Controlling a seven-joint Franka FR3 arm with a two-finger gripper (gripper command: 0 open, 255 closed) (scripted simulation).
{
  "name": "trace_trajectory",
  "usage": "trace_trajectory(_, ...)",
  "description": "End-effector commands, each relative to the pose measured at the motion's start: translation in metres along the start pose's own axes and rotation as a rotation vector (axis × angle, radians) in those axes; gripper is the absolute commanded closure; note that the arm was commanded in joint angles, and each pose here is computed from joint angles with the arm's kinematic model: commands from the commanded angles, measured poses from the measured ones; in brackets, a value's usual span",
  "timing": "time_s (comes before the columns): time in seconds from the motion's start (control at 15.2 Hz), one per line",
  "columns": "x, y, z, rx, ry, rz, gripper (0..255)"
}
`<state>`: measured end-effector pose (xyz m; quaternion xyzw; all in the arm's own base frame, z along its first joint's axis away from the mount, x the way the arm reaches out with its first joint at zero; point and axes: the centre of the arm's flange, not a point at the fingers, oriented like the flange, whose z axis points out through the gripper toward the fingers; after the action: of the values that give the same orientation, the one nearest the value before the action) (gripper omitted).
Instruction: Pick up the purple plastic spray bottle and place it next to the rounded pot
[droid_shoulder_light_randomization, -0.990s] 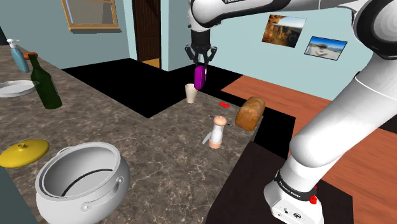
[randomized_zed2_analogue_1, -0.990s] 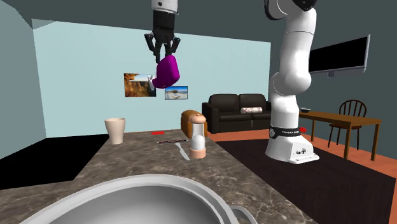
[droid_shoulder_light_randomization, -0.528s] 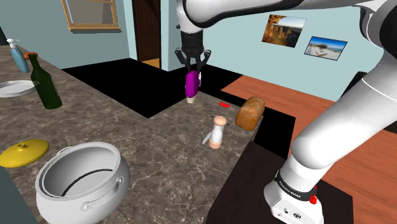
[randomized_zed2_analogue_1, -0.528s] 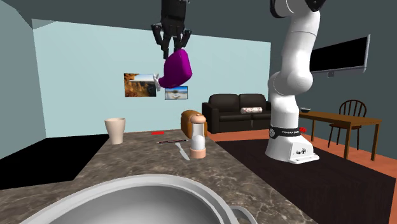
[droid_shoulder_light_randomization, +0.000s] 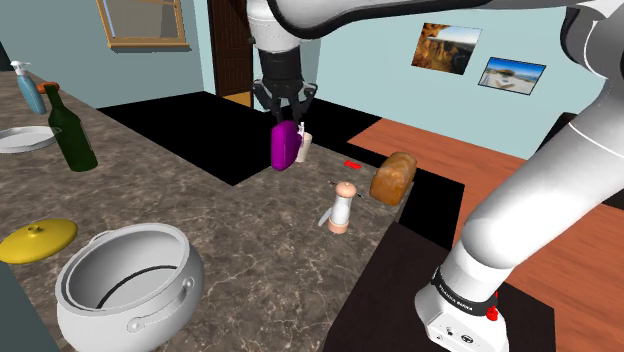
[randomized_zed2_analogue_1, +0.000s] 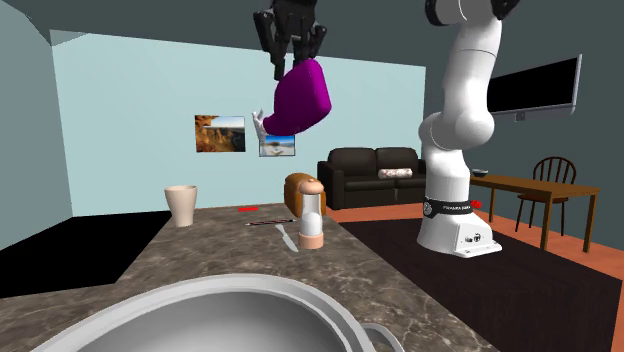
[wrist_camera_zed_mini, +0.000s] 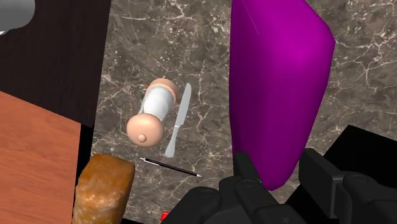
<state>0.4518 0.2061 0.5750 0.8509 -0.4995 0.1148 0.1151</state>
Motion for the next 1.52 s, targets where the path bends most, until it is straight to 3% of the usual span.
trace_trajectory(0.0, -0.026, -0.003, -0.005, -0.001, 0.0, 0.001, 255)
trace_trajectory(1.12, -0.236, -0.037, -0.078, -0.001, 0.0, 0.001, 255)
trace_trajectory(1.45, -0.247, -0.039, -0.06, -0.001, 0.0, 0.001, 255)
